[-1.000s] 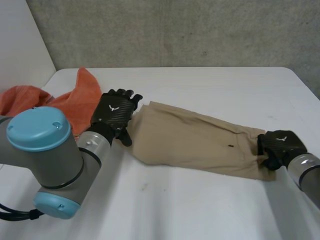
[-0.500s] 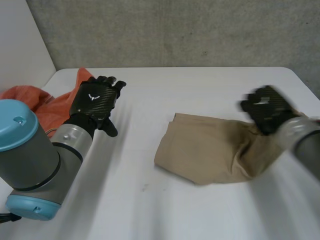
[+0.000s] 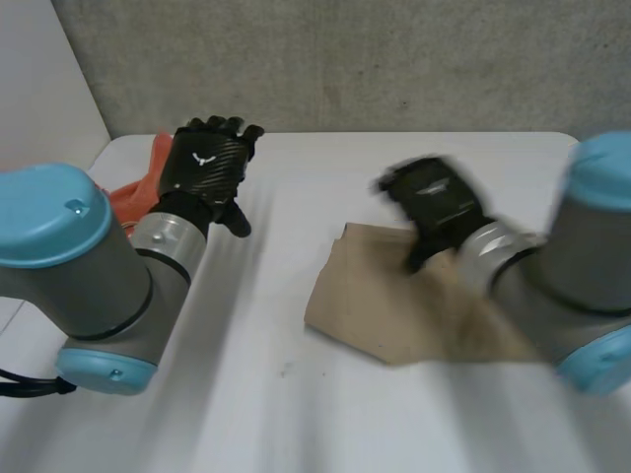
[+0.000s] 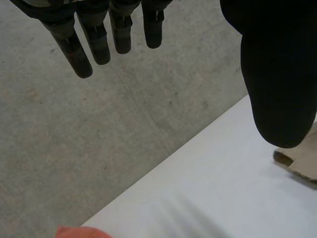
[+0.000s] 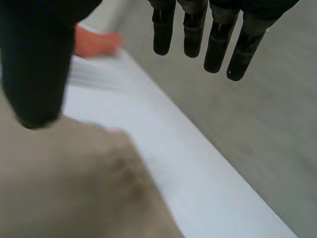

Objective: Fold the laundry.

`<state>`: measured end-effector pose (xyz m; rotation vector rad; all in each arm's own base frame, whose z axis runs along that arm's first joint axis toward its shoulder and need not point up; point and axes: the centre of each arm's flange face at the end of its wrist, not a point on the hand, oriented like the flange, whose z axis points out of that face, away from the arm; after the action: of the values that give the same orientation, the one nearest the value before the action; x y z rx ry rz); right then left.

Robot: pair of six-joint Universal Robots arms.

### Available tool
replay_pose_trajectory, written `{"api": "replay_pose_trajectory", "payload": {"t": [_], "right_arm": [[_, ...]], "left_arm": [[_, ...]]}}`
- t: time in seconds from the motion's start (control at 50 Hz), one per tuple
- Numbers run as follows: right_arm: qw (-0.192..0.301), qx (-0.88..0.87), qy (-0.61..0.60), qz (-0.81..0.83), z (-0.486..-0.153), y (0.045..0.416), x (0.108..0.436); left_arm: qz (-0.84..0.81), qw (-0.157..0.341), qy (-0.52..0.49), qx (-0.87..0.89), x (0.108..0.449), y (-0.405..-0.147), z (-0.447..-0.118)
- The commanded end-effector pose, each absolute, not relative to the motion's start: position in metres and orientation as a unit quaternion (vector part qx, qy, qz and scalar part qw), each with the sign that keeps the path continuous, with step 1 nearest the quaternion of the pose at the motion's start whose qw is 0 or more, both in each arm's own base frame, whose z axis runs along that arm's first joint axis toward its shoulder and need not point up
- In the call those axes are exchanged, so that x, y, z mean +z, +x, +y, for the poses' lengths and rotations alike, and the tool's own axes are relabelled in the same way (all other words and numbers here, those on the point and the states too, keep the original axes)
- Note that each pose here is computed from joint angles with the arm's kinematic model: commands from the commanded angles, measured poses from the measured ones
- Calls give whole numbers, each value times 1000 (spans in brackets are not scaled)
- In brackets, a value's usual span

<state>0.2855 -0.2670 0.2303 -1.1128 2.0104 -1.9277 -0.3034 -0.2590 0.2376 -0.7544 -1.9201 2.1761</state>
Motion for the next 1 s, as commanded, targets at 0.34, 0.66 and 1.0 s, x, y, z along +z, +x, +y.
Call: {"api": "replay_pose_trajectory", "payload": {"t": [0.34, 0.66, 1.0], "right_arm": [[-67, -506, -311, 801, -305, 70, 160], [-68, -526, -310, 789, -311, 60, 137], [-103, -544, -314, 771, -322, 52, 139]], "left_arm": [[-653, 82, -273, 702, 218, -309, -239], [-654, 83, -275, 700, 217, -309, -237], [-659, 82, -277, 695, 213, -307, -234]]}}
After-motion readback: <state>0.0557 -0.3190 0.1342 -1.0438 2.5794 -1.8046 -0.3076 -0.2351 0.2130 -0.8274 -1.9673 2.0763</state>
